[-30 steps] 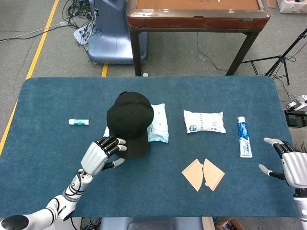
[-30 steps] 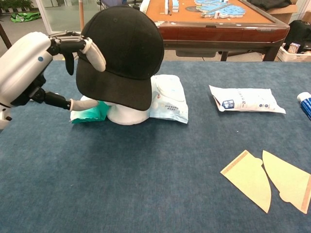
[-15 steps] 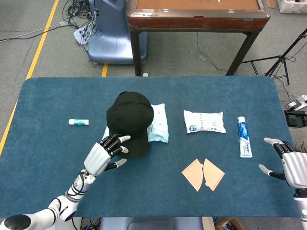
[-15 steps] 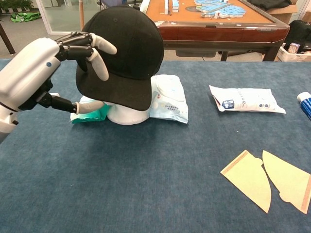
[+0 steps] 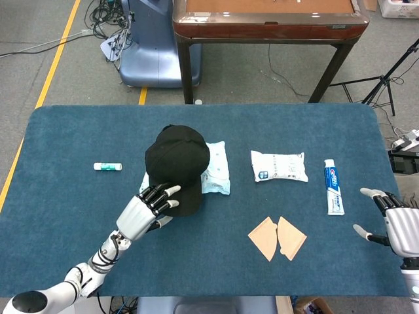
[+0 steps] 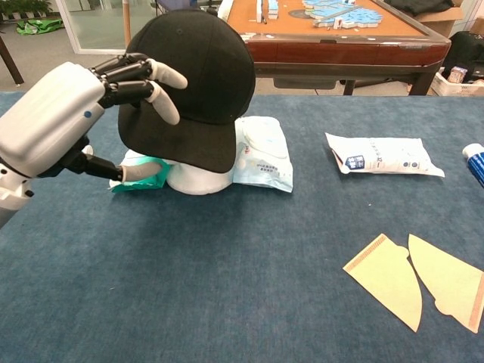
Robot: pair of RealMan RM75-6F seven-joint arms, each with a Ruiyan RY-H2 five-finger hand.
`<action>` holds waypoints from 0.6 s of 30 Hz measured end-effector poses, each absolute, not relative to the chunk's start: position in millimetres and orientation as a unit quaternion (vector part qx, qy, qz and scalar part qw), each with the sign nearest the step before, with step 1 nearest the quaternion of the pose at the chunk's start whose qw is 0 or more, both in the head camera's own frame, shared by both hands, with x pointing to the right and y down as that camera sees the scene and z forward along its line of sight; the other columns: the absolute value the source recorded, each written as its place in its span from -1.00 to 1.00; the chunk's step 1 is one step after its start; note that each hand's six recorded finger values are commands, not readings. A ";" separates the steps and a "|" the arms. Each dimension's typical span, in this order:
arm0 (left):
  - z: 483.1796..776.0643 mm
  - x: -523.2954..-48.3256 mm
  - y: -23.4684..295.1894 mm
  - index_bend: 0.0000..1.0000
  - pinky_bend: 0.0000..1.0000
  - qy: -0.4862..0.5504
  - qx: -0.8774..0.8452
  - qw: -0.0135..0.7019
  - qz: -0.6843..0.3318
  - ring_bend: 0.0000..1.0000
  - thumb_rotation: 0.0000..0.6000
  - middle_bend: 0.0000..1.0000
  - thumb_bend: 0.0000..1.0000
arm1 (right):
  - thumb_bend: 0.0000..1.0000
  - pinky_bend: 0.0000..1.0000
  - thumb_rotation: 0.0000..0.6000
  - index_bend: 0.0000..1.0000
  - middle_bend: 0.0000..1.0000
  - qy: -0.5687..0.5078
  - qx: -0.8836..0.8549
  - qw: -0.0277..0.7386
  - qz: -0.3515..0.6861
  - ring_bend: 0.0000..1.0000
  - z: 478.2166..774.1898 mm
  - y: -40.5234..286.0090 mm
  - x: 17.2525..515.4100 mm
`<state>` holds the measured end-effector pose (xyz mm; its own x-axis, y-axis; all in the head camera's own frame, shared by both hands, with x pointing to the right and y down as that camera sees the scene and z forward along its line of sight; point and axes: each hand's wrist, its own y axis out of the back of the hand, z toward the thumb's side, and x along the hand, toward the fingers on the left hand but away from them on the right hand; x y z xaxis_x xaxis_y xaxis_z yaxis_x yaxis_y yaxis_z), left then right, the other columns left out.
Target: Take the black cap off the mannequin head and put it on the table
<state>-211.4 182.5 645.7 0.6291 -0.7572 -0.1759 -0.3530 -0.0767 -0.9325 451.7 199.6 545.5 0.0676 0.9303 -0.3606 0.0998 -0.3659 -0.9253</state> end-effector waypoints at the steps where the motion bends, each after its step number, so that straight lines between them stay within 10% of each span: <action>1: 645.9 -210.5 181.8 -0.15 -0.23 0.390 -0.711 0.557 -0.182 -0.67 1.00 -0.54 -0.70 | -0.72 0.05 1.00 -0.48 -0.37 -0.414 -0.623 0.382 0.543 -0.43 545.4 199.6 451.6; 18: 652.4 -205.7 173.4 -0.02 -0.23 0.388 -0.696 0.570 -0.201 -0.67 1.00 -0.54 -0.70 | -0.72 0.05 1.00 -0.48 -0.37 -0.414 -0.624 0.382 0.542 -0.43 545.1 199.6 451.8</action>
<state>-205.7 173.4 652.4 0.6176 -0.7693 -0.1633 -0.3113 -0.0485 -0.9491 451.8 199.6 545.1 0.0692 0.9301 -0.3607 0.1018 -0.3663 -0.9249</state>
